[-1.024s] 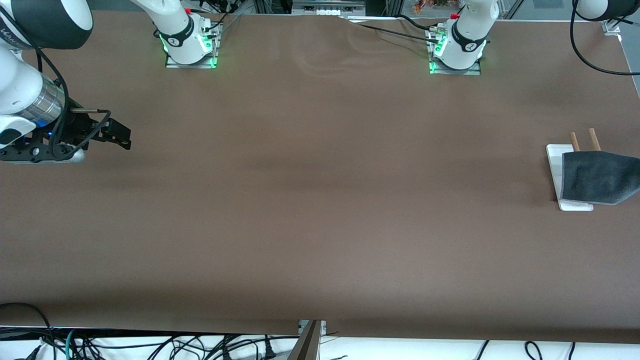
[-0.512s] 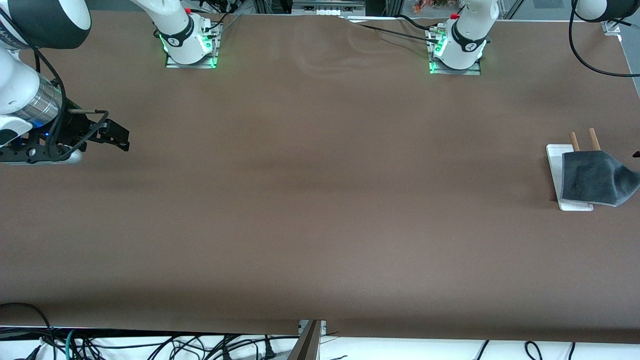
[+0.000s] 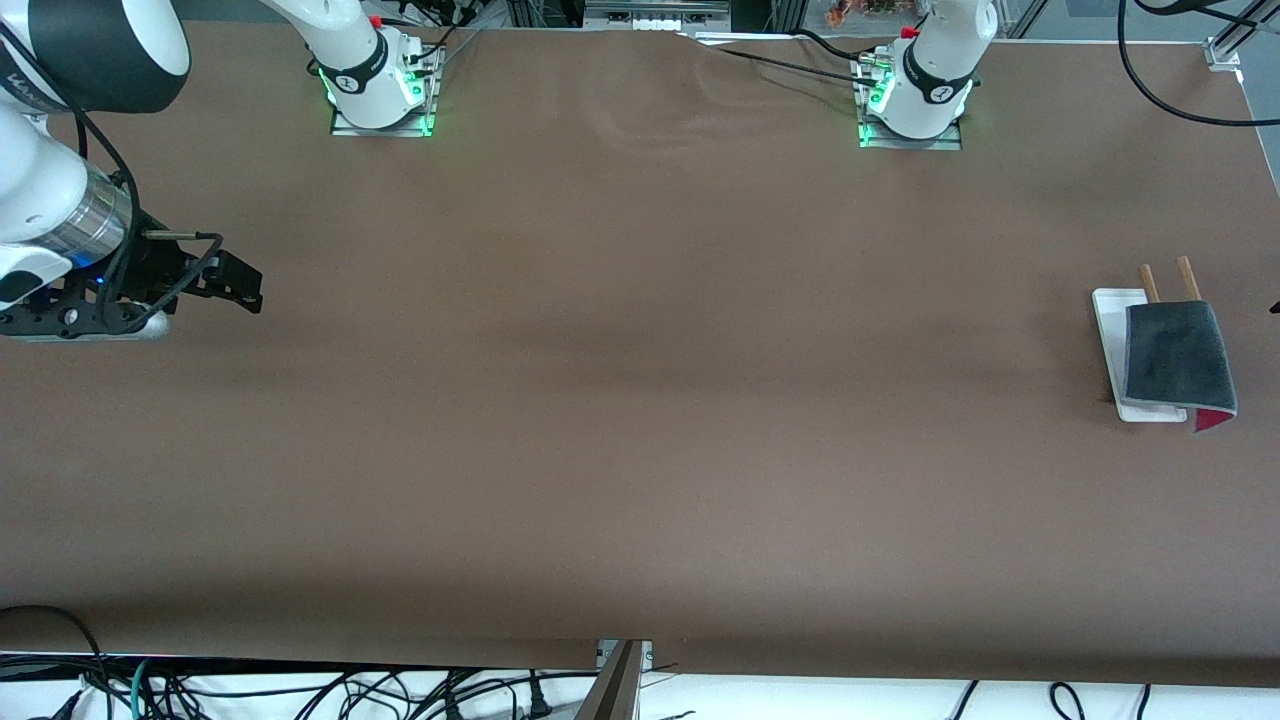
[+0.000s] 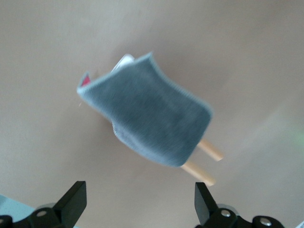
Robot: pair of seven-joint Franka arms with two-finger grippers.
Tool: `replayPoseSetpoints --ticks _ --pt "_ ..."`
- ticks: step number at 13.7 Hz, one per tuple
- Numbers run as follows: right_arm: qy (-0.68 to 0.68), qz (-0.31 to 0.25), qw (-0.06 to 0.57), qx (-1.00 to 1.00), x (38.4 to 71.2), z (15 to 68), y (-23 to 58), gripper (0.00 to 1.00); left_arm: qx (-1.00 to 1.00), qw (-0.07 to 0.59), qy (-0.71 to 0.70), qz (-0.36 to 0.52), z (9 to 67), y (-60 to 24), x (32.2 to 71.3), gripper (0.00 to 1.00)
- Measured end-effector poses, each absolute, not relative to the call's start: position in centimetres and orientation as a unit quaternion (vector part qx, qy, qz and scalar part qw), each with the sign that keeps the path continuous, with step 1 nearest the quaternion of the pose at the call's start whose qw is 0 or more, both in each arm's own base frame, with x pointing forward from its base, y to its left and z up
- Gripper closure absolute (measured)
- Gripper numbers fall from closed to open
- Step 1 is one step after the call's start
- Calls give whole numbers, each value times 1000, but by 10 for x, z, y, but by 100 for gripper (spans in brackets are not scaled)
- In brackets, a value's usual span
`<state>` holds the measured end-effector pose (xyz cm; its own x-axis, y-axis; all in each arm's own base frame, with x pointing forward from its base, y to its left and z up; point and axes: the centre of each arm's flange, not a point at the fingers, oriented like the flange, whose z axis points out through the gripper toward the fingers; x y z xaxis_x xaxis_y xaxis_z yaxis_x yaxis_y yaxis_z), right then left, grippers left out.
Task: Pass towel and hang on rack
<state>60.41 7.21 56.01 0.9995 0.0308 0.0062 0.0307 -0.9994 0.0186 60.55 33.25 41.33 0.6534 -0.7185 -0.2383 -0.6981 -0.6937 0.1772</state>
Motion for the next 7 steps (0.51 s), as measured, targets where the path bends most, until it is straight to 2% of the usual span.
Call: replayPoseSetpoints --ticks 7 --pt "29 10 7 999 603 567 88 0 951 15 -258 -170 504 135 627 0"
